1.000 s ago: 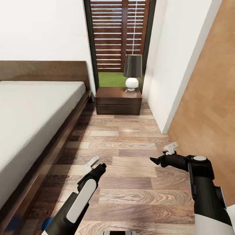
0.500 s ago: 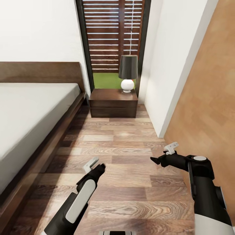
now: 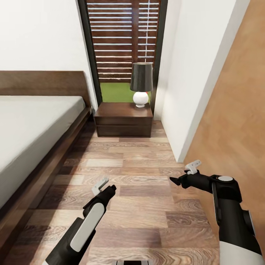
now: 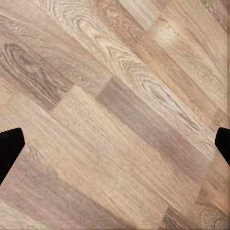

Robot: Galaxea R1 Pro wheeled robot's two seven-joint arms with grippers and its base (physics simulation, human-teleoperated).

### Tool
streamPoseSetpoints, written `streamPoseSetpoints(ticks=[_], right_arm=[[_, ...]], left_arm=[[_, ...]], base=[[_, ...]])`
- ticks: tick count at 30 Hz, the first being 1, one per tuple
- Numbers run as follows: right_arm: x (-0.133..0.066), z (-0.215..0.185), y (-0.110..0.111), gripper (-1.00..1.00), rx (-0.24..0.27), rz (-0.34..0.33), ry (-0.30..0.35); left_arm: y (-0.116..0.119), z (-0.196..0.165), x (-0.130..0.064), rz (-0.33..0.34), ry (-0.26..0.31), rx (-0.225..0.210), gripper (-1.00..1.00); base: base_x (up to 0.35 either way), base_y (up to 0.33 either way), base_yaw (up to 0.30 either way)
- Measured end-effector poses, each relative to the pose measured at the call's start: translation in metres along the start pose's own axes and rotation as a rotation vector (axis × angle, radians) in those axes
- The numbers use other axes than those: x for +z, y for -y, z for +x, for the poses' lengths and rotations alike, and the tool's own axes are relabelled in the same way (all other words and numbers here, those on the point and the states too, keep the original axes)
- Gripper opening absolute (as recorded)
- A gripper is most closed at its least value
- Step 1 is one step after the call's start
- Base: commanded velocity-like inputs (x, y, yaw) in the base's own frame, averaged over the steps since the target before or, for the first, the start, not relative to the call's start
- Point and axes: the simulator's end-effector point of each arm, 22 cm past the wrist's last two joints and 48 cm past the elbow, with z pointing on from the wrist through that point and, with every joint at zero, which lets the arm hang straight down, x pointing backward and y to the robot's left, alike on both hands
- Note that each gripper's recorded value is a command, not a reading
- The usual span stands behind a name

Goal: In the bedroom, move the book from the bed onto either nightstand, and place the two sandals side by side next to the bed.

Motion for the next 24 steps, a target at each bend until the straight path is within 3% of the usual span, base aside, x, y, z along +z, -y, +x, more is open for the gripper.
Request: streamPoseSetpoints(ticks=[24], right_arm=[[-0.0001, -0.0002, 0.0000, 1.00, 0.000, 0.000, 0.001]], left_arm=[[-0.0012, -0.0011, 0.0007, 0.000, 0.002, 0.001, 1.00]], base=[[0.327, 0.070, 0.000]])
